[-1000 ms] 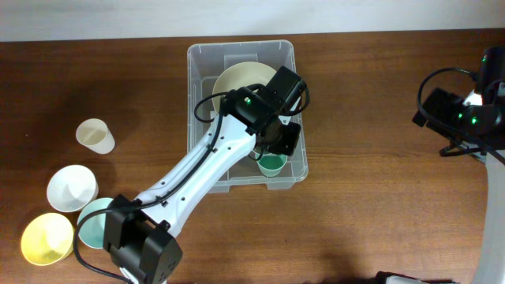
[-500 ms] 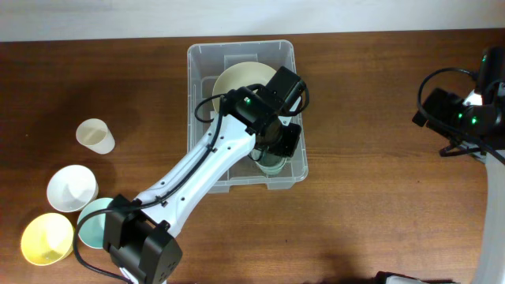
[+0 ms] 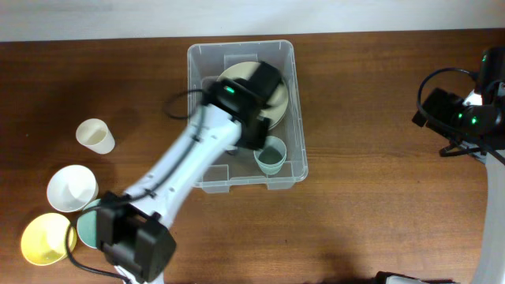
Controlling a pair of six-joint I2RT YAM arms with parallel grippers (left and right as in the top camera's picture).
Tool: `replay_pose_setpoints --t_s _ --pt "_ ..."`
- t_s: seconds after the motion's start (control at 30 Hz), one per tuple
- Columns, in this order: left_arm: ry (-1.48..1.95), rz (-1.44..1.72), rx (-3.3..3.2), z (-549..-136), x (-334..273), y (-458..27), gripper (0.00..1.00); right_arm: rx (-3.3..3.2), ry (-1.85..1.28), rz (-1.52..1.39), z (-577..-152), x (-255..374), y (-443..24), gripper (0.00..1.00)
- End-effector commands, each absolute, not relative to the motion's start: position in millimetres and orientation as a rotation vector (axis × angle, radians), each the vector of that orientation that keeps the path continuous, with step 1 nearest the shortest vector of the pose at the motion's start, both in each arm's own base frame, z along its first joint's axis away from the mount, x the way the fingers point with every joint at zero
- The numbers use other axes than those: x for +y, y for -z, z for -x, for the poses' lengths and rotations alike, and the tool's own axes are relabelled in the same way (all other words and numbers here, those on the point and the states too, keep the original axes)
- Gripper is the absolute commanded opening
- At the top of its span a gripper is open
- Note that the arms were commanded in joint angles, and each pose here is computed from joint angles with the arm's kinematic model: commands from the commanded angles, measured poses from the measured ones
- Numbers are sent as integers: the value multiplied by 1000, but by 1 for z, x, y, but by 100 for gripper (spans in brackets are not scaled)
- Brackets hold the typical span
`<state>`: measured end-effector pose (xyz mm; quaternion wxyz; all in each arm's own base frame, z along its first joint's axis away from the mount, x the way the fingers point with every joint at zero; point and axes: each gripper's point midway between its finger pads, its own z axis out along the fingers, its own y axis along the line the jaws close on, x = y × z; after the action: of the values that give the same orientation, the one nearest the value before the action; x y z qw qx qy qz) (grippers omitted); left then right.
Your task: Pack container
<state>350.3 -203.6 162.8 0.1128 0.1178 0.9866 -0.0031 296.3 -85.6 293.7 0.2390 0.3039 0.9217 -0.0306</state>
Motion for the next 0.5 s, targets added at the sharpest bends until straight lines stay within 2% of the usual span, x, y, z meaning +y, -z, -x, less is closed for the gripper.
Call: replay_pose_setpoints --t_s 0.0,0.03,0.13,0.27,0.47 --pt "-181 -51 2793 -386 -115 -197 58 2533 81 -832 -296 -86 -291 99" --pt "-190 28 2788 -392 -93 -200 66 2534 82 -828 -296 -86 -291 99" --pt "-225 310 2759 -405 -14 -205 72 2534 82 -828 -296 -86 -291 99" --pt "-174 548 2726 -412 49 -201 72 2534 81 -827 -296 -86 -291 99" --pt "-178 707 2729 -415 105 -177 72 2536 82 -823 -296 -86 -291 99"
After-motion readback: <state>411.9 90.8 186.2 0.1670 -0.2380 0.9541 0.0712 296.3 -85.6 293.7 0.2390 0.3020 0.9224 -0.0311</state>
